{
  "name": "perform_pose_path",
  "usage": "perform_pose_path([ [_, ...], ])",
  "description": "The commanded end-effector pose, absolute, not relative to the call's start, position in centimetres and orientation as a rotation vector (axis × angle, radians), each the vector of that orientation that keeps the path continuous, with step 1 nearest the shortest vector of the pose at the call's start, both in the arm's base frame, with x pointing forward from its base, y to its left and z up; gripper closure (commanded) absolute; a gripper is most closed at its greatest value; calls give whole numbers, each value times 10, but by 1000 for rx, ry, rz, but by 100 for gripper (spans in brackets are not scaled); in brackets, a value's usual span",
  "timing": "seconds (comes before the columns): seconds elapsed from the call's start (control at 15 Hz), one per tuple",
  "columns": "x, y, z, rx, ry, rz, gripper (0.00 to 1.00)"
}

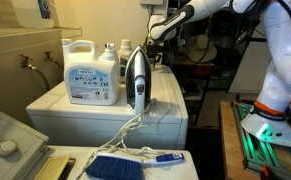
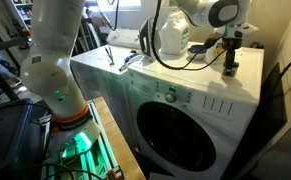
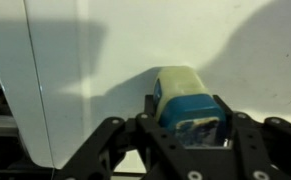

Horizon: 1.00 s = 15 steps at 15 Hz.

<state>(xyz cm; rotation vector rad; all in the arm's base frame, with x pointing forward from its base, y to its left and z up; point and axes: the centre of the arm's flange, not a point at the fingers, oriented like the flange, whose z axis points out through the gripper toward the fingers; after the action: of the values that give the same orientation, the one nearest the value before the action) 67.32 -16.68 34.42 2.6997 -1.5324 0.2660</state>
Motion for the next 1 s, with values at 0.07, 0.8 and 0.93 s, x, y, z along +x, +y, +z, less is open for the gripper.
perform_pose_path([
  [0.07,643,-152,365,2696,-1560,286,1],
  [0.8,638,-151,388,2715,-1567,326,86],
  [0.93,638,-150,391,2722,-1567,331,100],
])
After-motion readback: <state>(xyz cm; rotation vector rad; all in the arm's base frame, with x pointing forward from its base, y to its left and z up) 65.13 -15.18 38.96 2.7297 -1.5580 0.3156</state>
